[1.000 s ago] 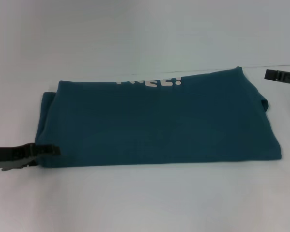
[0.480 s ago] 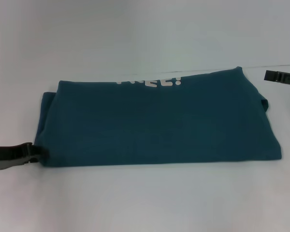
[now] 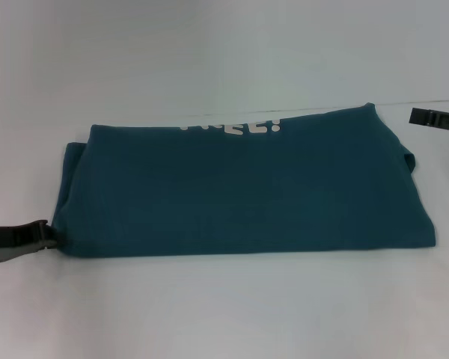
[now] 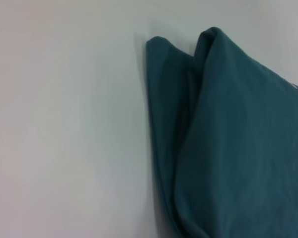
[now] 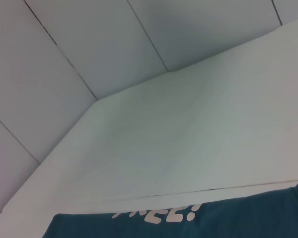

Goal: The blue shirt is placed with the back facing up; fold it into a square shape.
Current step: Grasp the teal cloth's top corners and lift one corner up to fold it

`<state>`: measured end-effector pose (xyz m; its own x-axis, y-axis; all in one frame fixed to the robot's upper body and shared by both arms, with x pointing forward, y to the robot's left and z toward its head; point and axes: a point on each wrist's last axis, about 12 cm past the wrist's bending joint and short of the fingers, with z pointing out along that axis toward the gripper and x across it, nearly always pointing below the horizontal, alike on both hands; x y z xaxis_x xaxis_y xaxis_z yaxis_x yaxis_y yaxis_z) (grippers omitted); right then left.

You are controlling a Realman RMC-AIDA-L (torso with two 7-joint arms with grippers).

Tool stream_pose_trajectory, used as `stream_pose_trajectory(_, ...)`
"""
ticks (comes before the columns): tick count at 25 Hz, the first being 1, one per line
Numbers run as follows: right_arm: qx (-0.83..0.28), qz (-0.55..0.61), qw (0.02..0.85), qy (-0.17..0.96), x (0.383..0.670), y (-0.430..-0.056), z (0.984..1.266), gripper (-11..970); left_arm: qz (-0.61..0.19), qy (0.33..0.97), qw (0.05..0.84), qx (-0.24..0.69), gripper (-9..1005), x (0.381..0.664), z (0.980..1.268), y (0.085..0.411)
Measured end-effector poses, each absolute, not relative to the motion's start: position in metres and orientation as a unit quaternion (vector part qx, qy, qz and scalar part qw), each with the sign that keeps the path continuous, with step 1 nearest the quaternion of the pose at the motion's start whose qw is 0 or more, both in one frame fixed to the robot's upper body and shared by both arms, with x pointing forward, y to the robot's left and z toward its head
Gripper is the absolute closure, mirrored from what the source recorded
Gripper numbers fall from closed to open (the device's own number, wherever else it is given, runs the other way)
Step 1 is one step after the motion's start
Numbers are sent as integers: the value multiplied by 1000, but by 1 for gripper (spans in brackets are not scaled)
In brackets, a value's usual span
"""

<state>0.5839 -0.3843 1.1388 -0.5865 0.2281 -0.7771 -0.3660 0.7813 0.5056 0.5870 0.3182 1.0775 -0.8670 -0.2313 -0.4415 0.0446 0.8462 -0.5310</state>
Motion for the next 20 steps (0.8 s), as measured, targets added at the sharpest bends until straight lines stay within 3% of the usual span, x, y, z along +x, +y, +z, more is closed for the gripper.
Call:
stream_pose_trajectory(5,-44,328,454,827,584,-381,1135,71,-272,925,257,-57,976,582,1075,324)
stream_pose_trajectory(16,-57,331,452,827,586,-363,1121,144,-329,887,311,-85,976,558,1077,352)
stream_pose_trajectory(20,-65,336,450,825,589,-353,1116,282,-340,879,322,-88,976,550,1075,358)
